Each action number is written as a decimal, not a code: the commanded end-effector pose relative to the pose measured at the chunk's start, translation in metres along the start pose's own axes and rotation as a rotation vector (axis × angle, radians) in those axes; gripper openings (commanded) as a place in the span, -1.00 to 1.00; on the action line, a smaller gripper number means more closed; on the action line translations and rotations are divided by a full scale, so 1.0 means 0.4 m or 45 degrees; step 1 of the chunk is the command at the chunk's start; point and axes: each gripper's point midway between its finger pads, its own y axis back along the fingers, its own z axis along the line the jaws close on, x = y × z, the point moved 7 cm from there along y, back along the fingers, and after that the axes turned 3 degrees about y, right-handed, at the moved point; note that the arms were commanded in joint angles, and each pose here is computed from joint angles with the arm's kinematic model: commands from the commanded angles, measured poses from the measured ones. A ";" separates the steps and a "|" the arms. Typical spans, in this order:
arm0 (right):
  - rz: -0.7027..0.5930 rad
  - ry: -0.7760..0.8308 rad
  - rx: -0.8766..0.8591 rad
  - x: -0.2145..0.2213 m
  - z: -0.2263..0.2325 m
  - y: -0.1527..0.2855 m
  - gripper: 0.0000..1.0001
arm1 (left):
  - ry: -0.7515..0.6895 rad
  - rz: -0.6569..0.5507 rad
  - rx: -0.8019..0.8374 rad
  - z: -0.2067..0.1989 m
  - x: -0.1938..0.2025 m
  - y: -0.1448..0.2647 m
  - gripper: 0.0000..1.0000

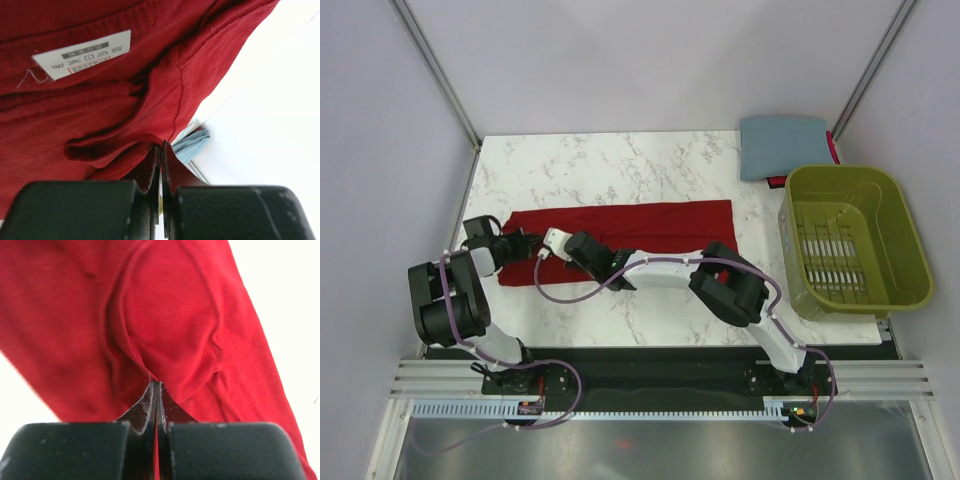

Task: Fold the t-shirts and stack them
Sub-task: Fold the tshirt

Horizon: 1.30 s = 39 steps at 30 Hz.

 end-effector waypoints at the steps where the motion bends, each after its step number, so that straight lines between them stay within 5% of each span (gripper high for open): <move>1: -0.090 -0.094 -0.013 -0.057 -0.055 -0.005 -1.00 | 0.056 -0.017 0.040 -0.021 0.001 0.018 -0.95; 29: -0.106 -0.404 -0.155 -0.053 -0.206 -0.164 -1.00 | 0.081 -0.332 0.092 -0.032 -0.037 0.063 -0.95; 34: -0.122 -0.614 -0.055 -0.076 -0.279 -0.126 -0.46 | 0.012 -0.371 0.117 -0.055 -0.040 0.071 -0.18; 39: -0.159 -0.824 -0.118 -0.098 -0.330 -0.053 -0.27 | -0.176 -0.360 0.115 -0.090 -0.027 0.092 -0.08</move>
